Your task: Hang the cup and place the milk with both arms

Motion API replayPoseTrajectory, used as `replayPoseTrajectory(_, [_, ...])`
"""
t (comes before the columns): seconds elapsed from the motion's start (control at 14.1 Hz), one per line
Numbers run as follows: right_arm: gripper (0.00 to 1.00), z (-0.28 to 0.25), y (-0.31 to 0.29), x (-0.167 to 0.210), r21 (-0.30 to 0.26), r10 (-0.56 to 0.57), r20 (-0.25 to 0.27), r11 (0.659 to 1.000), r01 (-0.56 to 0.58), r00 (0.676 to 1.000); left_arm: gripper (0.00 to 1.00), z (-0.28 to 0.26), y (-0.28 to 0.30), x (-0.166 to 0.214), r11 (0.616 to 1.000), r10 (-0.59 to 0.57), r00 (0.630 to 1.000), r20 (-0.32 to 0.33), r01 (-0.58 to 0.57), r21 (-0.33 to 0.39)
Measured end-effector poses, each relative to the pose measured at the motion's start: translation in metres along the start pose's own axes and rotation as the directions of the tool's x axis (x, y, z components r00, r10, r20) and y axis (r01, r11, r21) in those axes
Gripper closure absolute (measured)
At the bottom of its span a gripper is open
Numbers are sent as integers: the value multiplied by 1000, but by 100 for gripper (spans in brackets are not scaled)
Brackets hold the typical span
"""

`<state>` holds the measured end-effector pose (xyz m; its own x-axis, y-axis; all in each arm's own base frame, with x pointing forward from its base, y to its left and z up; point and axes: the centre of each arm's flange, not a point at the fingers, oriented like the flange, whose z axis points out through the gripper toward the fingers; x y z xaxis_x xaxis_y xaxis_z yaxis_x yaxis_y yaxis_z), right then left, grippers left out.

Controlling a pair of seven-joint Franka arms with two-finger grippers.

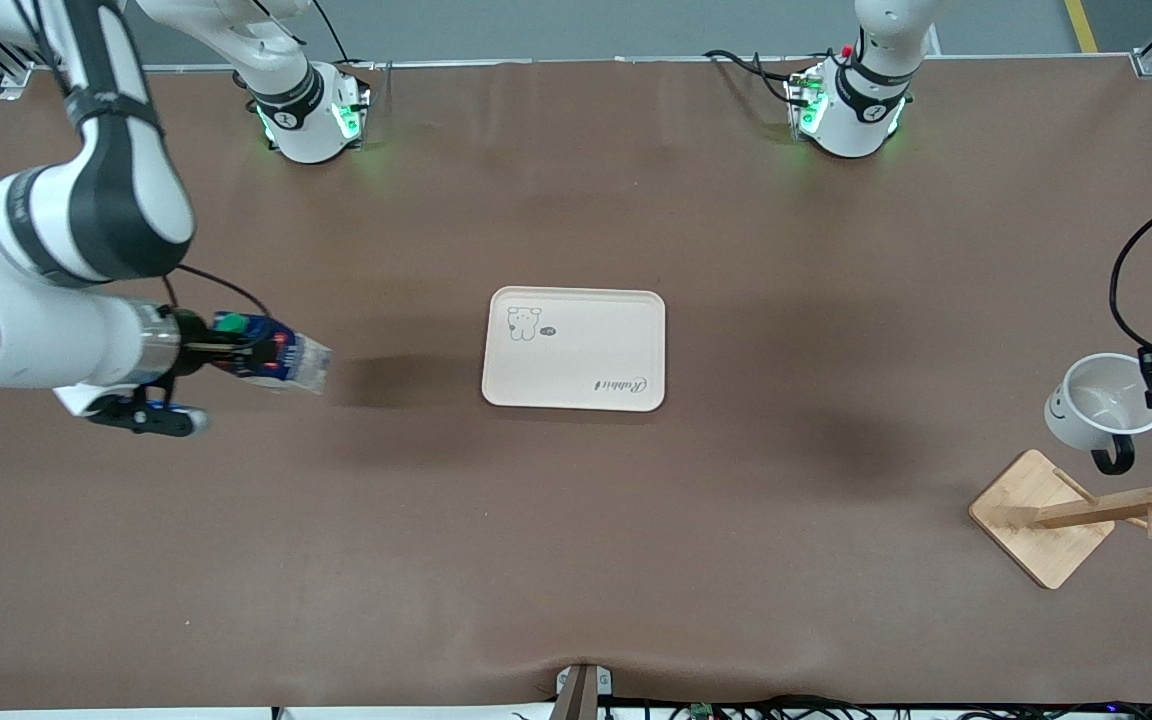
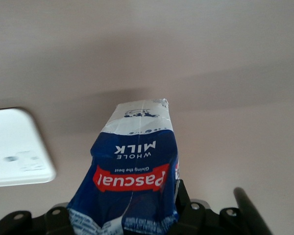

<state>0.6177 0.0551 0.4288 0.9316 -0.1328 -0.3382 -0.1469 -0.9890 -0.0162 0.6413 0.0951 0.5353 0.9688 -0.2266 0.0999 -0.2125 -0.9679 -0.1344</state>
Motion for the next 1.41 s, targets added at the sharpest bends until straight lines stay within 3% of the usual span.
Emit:
replayPoseTrajectory(0.35, [33,79,147,26,48,-99,-10,994,99,995,93,1,-24,-10,1000,7,1000,-5,-7,-21])
replayPoseTrajectory(0.57, [33,109,145,21,56,-130,31,990,128,991,93,2,-37,-16,999,2,1000,-12,-2,-47])
replayPoseTrajectory(0.85, [33,119,135,18,55,-145,38,988,143,989,93,6,-51,-22,998,25,1000,-11,-26,-55])
replayPoseTrajectory(0.92, [30,121,136,17,56,-143,43,988,141,989,93,7,-51,-22,998,26,1000,-12,-26,-59])
replayPoseTrajectory(1.13, [1,121,132,12,61,-153,88,987,148,984,93,11,-57,-23,997,24,1000,-14,-25,-70])
replayPoseTrajectory(1.27, [0,90,122,14,52,-171,57,984,168,984,93,12,-64,-22,997,25,999,-22,-26,-75])
replayPoseTrajectory(1.41, [0,28,112,21,34,-186,-45,982,187,982,93,14,-70,-19,996,19,999,-31,-21,-82])
